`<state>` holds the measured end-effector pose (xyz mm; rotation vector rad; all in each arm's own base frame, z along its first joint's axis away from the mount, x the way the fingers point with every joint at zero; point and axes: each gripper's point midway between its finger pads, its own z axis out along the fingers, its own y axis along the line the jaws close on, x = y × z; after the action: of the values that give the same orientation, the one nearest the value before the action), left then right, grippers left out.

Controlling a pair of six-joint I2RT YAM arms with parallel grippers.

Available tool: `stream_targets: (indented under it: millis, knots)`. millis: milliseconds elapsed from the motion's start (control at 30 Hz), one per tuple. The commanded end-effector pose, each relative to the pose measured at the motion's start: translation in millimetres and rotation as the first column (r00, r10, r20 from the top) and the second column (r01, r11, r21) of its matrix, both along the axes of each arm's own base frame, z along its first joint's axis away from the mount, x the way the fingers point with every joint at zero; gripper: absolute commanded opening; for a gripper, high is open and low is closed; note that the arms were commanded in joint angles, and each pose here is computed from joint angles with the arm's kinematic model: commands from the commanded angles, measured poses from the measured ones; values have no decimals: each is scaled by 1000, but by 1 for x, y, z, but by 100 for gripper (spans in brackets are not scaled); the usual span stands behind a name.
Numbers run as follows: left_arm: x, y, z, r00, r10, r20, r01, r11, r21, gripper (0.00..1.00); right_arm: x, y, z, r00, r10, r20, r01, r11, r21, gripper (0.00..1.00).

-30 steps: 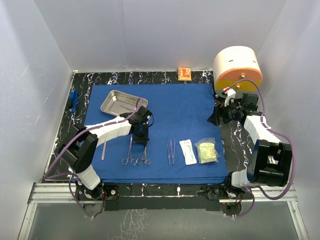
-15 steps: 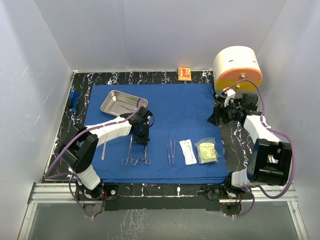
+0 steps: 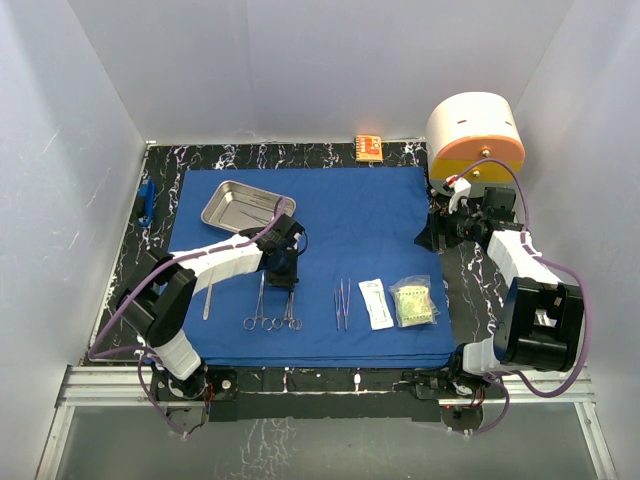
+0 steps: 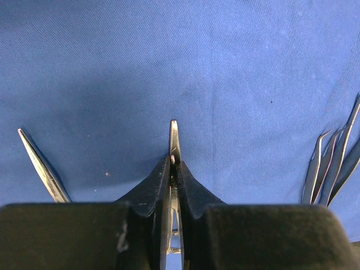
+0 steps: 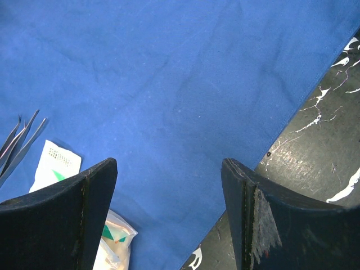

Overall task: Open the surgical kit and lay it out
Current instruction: Place the medical item in the surgical kit.

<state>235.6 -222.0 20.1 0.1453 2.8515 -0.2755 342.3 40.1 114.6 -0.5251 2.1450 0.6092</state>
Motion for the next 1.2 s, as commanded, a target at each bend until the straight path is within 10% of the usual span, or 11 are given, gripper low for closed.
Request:
stream_targets:
  millis: [0, 1167]
  knots:
    - [-11, -2, 5, 1000, -30, -8, 29, 999, -27, 6, 5, -1, 7, 999, 16, 52, -15, 1000, -4, 73]
    - [-6, -11, 4, 999, -49, -1, 49, 998, -30, 16, 5, -1, 6, 999, 16, 50, -16, 1000, -4, 73]
